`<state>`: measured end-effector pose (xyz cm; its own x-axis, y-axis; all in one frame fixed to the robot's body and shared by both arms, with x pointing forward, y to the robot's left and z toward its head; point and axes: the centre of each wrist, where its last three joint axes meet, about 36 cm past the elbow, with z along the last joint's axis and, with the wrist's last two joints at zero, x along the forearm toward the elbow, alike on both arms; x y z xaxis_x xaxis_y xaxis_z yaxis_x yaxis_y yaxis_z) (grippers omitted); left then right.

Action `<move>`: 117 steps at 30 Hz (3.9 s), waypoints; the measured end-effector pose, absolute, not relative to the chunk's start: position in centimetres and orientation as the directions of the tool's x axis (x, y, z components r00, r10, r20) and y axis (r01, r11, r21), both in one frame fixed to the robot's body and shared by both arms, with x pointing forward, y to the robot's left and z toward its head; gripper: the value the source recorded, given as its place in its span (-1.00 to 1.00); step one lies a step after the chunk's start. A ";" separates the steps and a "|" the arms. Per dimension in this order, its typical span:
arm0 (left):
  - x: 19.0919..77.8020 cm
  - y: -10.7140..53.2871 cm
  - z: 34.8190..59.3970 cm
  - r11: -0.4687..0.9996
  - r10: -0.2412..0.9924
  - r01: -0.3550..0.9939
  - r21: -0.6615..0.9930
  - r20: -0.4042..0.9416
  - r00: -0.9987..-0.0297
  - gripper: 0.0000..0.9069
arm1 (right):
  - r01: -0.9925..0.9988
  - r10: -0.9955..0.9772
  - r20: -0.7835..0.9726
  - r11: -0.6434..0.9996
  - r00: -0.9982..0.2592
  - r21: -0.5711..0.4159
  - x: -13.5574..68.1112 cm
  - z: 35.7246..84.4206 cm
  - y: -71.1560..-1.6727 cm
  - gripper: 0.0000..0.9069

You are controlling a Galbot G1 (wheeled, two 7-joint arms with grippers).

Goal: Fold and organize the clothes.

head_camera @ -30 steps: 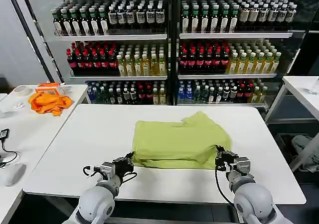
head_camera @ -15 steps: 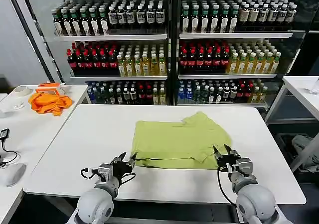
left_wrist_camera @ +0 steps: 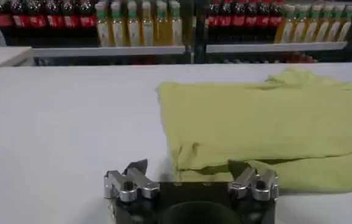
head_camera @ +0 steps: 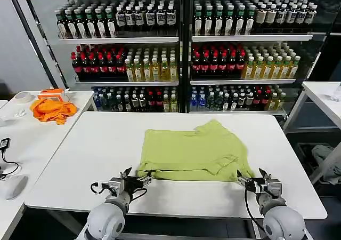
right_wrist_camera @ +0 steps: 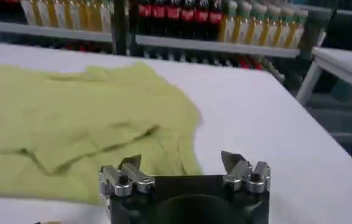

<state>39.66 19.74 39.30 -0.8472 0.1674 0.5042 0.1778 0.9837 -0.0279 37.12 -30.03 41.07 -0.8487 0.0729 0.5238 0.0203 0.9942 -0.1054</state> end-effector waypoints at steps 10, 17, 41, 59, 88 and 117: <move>39.8 19.8 38.6 0.980 0.193 0.194 -0.052 0.528 -0.827 -0.98 | 0.021 0.072 0.535 0.995 -0.842 -0.100 37.0 40.7 -30.2 -1.00; 39.6 20.0 38.6 0.977 0.206 0.197 -0.075 0.535 -0.819 -0.96 | 0.020 0.072 0.540 0.995 -0.839 -0.101 36.4 40.9 -30.4 -1.00; 29.0 20.2 43.3 0.971 0.239 0.210 -0.115 0.524 -0.818 1.00 | -0.016 0.076 0.518 0.985 -0.852 -0.171 27.4 46.5 -30.2 1.00; 35.3 23.9 45.1 0.984 0.169 0.176 -0.028 0.456 -0.874 1.00 | -0.046 0.001 0.404 0.993 -0.915 -0.108 40.8 47.2 -29.2 1.00; 52.5 20.7 40.4 0.978 0.188 0.204 -0.030 0.540 -0.820 1.00 | -0.091 -0.039 0.547 0.994 -0.836 -0.068 60.8 43.0 -23.5 0.96; 52.8 20.3 39.1 0.972 0.226 0.221 -0.079 0.564 -0.794 -0.96 | -0.098 -0.062 0.559 0.995 -0.827 -0.034 60.6 42.6 -23.3 -1.00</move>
<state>52.78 20.26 39.06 -0.7942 0.2265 0.5638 0.2208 0.9721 -0.0794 60.64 -23.31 42.56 -0.8267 -0.0625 0.5592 -0.0983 0.9946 -0.0342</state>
